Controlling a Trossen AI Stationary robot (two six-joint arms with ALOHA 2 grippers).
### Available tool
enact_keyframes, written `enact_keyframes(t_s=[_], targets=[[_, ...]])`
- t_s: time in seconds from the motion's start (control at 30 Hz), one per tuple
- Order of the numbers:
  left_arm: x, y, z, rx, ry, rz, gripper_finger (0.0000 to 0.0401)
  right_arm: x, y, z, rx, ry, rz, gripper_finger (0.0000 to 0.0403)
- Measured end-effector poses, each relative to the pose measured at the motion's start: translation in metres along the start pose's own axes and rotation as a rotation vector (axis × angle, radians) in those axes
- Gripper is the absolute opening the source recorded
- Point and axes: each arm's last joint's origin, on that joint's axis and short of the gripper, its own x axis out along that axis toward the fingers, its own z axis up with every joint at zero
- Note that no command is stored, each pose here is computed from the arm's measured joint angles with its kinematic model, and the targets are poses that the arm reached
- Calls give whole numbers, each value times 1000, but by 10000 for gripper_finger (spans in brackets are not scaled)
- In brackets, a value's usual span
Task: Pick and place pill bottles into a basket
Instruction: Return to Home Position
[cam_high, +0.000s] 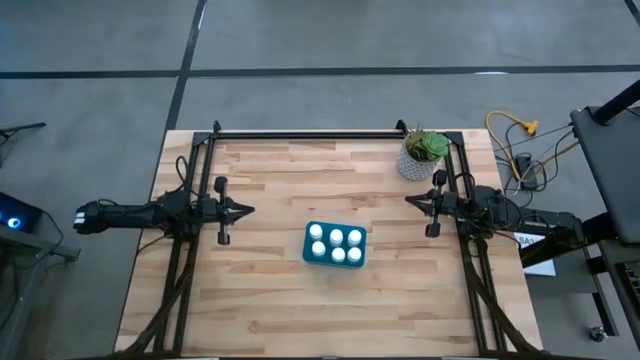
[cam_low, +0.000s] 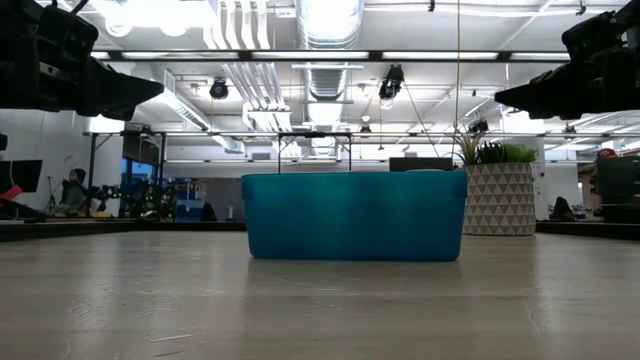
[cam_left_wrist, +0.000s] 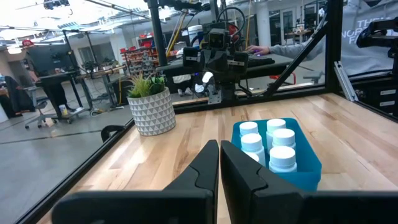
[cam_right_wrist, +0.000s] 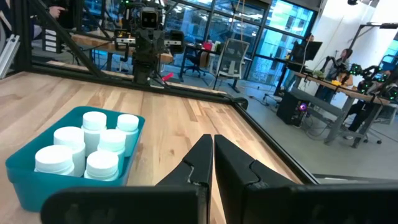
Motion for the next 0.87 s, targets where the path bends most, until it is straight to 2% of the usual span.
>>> enact_keyframes(t_s=[0.87], targets=[[0,0,0,0,0,0,0,0,0,0,0,0,0,8]])
